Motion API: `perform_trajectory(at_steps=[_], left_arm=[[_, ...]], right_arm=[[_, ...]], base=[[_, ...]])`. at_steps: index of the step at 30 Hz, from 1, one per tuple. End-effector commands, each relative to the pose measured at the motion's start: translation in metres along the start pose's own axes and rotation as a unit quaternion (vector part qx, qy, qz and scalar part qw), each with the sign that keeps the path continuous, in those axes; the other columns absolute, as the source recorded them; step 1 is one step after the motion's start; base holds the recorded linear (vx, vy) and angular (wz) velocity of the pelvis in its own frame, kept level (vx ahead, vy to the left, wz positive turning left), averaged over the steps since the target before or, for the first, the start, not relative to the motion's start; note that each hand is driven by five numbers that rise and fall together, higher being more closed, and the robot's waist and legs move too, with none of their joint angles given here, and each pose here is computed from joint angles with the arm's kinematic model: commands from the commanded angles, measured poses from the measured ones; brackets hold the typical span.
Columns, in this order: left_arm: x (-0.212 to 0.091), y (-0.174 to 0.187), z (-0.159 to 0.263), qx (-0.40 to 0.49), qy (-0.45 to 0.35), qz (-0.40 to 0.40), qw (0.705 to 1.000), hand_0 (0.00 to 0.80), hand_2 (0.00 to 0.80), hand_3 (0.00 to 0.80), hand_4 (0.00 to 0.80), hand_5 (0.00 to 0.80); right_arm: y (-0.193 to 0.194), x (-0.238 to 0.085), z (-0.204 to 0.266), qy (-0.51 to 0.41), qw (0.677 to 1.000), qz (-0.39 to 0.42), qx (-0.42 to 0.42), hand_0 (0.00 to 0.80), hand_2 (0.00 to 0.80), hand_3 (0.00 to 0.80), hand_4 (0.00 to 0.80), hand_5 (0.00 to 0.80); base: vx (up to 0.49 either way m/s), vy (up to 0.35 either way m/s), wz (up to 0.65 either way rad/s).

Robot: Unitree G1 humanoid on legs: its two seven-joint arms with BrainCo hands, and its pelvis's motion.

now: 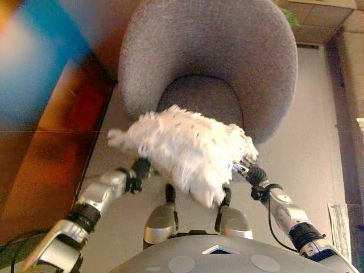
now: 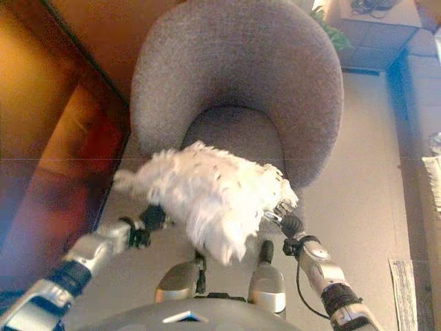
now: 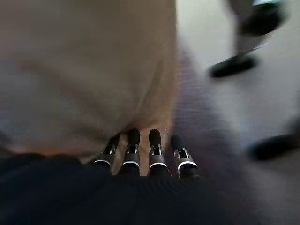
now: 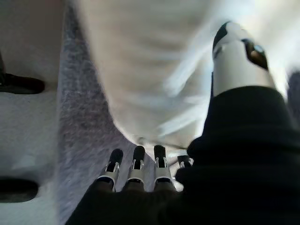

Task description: Pick up the cushion and take it to the sofa

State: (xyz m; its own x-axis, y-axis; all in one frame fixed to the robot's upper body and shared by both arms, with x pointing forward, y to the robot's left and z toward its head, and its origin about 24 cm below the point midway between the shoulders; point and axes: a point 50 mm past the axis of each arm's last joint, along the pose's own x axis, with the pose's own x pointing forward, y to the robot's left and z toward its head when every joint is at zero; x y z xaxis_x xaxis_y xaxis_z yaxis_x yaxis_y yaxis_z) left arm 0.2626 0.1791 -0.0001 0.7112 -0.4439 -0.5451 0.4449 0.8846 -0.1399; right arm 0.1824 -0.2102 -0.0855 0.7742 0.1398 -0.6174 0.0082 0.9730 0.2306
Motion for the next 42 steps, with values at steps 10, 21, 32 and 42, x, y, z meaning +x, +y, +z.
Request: perform_trajectory(at_steps=[10, 21, 32, 42], left_arm=[[0.005, -0.056, 0.120, -0.095, -0.288, -0.089, 0.949, 0.000, 0.000, 0.000, 0.000, 0.000], [-0.004, -0.049, 0.152, -0.128, -0.356, -0.071, 0.923, 0.000, 0.000, 0.000, 0.000, 0.000], [0.003, -0.004, 0.070, -0.245, -0.288, 0.100, 0.920, 0.000, 0.000, 0.000, 0.000, 0.000], [-0.063, 0.071, -0.123, -0.296, -0.043, 0.434, 0.850, 0.000, 0.000, 0.000, 0.000, 0.000]], right_arm=[[0.037, -0.004, -0.011, 0.006, 0.991, 0.128, -0.047, 0.000, 0.000, 0.000, 0.000, 0.000], [0.044, -0.004, -0.021, 0.016, 0.989, 0.137, -0.045, 0.000, 0.000, 0.000, 0.000, 0.000], [0.030, -0.010, -0.018, -0.001, 0.995, 0.085, -0.059, 0.000, 0.000, 0.000, 0.000, 0.000], [-0.047, -0.032, -0.026, -0.021, 0.987, -0.158, 0.005, 0.000, 0.000, 0.000, 0.000, 0.000]], base=[[0.094, 0.012, -0.42], [0.051, -0.024, 0.05], [0.024, 0.010, 0.01], [-0.062, -0.002, 0.17]])
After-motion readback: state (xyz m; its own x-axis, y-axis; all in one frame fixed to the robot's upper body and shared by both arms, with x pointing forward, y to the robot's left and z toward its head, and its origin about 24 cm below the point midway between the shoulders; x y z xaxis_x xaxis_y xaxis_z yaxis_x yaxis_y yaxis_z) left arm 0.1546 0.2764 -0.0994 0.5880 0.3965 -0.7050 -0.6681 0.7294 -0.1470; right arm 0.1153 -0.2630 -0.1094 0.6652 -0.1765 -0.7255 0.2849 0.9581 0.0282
